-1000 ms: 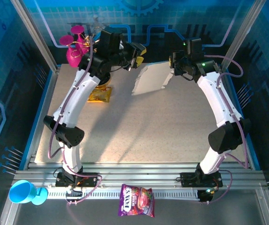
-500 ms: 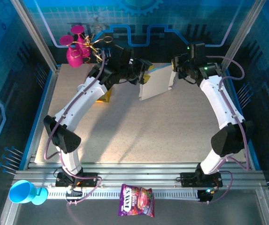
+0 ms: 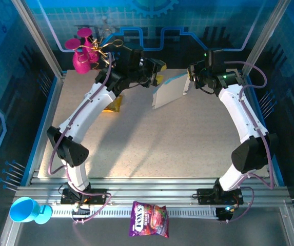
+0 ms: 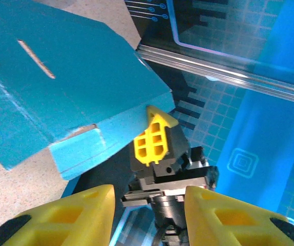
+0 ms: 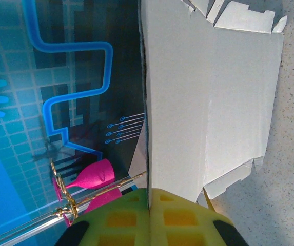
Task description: Fold the paper box
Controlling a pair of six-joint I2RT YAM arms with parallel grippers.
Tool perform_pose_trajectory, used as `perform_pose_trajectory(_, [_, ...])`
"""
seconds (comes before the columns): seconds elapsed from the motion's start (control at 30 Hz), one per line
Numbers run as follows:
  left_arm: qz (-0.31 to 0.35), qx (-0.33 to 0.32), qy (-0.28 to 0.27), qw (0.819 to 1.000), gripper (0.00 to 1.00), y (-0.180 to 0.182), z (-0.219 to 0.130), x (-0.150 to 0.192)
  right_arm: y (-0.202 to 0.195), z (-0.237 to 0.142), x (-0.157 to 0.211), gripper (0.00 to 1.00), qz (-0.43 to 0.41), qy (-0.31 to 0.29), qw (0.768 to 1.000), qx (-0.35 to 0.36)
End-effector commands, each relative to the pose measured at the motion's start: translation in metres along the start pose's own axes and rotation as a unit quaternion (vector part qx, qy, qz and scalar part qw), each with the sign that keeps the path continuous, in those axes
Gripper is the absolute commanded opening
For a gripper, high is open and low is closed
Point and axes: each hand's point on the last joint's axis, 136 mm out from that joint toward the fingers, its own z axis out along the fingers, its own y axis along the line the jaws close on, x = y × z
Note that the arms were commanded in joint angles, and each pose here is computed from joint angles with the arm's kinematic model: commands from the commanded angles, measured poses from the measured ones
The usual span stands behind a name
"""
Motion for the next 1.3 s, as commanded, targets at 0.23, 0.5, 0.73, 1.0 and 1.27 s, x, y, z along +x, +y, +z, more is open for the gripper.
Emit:
perform_pose_trajectory(0.23, [0.011,-0.012,0.031,0.999,0.41,0.004,0.018,0.013,0.013,-0.009,0.008,0.00,-0.005,0.005,1.000,-0.020])
perform_pose_trajectory(0.5, [0.020,-0.037,0.042,0.998,0.41,0.020,0.032,0.017,0.011,-0.005,0.010,0.00,0.002,0.009,1.000,-0.018])
perform_pose_trajectory(0.73, [0.026,-0.043,0.043,0.998,0.41,0.024,0.038,0.016,0.011,-0.003,0.012,0.00,0.003,0.013,1.000,-0.018])
perform_pose_trajectory(1.0, [0.038,-0.056,0.029,0.997,0.39,0.032,0.047,0.002,0.009,0.002,0.017,0.00,0.002,0.018,1.000,-0.014])
perform_pose_trajectory(1.27, [0.045,-0.061,0.004,0.997,0.22,0.034,0.044,-0.023,0.004,0.017,0.024,0.00,-0.012,0.023,1.000,-0.003])
